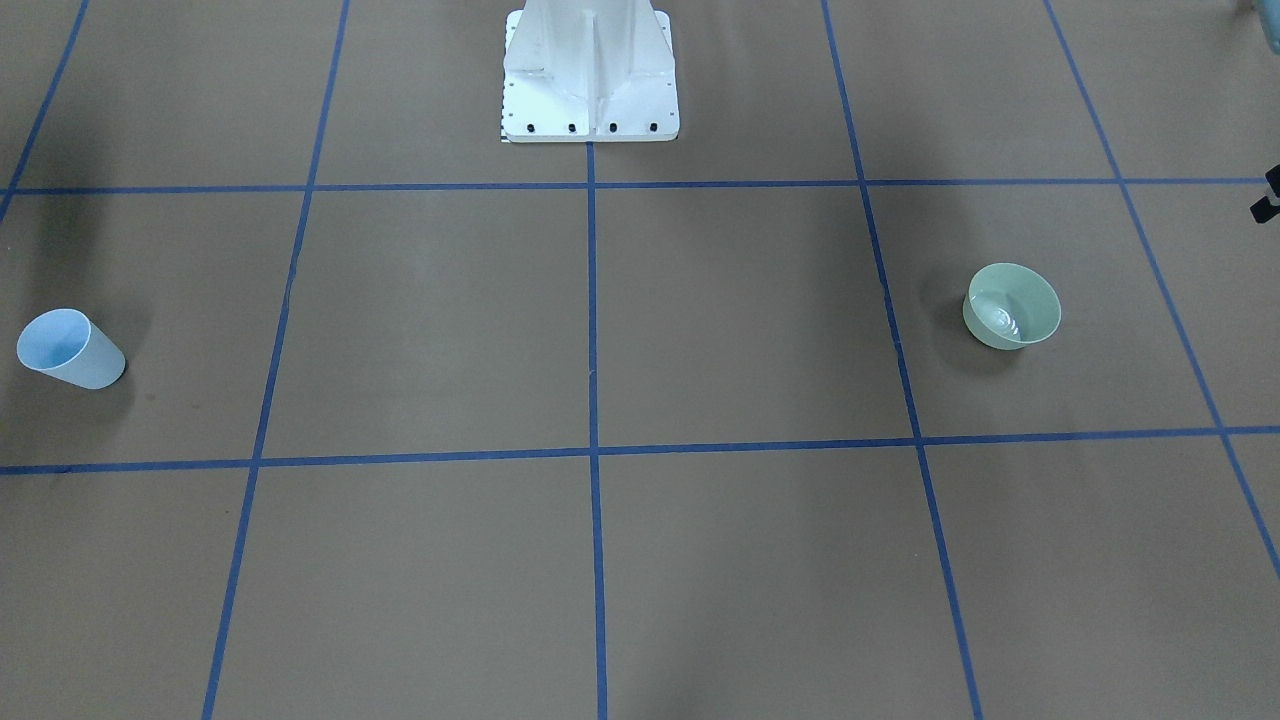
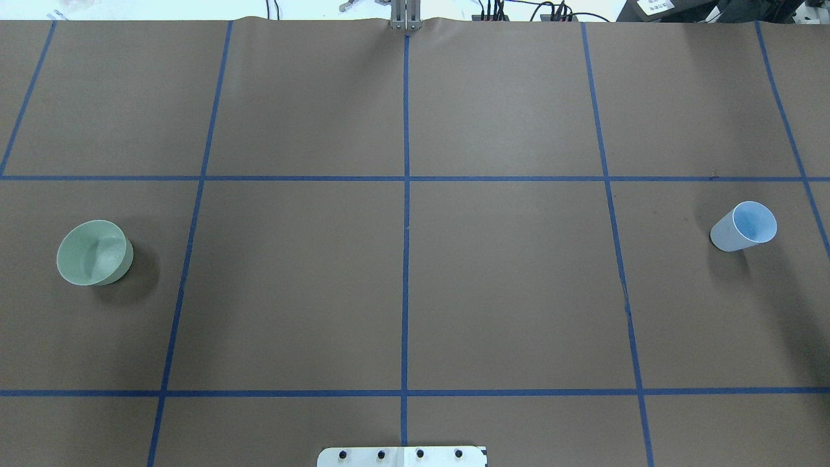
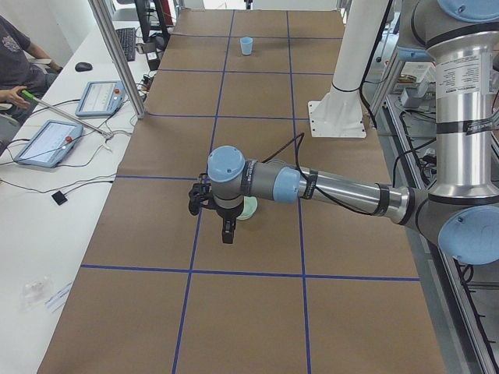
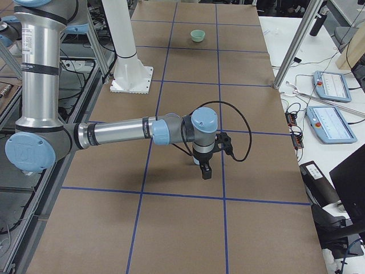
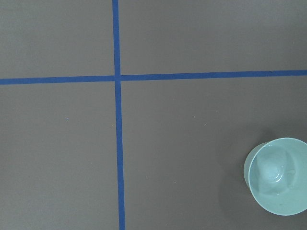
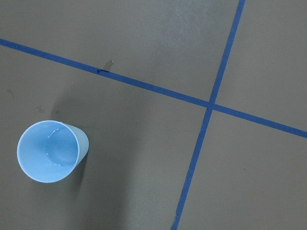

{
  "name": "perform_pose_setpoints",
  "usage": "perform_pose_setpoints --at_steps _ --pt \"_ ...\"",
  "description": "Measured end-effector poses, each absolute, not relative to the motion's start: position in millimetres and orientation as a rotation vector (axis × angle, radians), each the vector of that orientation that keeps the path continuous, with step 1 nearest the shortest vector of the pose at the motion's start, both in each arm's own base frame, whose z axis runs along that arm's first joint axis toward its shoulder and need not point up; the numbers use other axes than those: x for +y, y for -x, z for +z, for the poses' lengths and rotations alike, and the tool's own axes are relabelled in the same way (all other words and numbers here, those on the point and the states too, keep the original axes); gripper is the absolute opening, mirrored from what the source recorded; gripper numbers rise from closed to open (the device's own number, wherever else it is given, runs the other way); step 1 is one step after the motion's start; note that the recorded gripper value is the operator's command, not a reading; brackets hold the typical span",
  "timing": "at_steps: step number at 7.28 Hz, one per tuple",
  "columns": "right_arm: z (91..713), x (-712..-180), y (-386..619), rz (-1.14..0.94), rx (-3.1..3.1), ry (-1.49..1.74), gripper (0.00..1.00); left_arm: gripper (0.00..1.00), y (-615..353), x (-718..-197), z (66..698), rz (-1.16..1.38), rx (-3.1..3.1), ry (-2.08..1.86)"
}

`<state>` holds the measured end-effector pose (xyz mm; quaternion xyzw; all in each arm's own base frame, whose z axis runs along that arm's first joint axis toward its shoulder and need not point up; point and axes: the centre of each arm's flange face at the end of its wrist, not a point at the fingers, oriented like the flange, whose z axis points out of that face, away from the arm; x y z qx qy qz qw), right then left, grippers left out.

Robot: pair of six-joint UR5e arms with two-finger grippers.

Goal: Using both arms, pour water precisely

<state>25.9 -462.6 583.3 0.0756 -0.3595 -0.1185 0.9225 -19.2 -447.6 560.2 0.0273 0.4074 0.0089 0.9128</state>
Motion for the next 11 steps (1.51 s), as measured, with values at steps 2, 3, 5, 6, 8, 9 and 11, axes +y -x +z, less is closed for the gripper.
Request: perform_pose_setpoints --at_steps 2,3,5,6,8,9,11 --pt "586.7 -462.7 -25.2 -0.240 -0.738 -0.148 1.00 1.00 19.4 -445.3 562.8 0.019 0.843 -0.053" --pt "586.7 -463.0 -24.8 -0.241 -0.738 -0.148 1.00 1.00 19.1 -444.5 563.8 0.019 0.845 -0.051" --pt "586.3 -463.7 -24.4 -0.243 -0.739 -0.148 1.00 1.00 18.8 -444.0 564.3 0.019 0.847 -0.050" --pt "585.8 -464.0 -24.5 -0.242 -0.738 -0.149 1.00 1.00 18.7 -444.0 564.4 0.018 0.847 -0.050" --pt "584.3 -464.9 -24.3 -0.242 -0.739 -0.151 1.00 1.00 18.6 -444.0 563.4 0.021 0.848 -0.052" --pt "584.2 -464.9 -24.1 -0.241 -0.739 -0.151 1.00 1.00 18.0 -444.9 562.0 0.024 0.849 -0.056" --pt "582.5 -465.2 -24.0 -0.242 -0.739 -0.154 1.00 1.00 9.6 -450.5 562.0 0.054 0.853 -0.079"
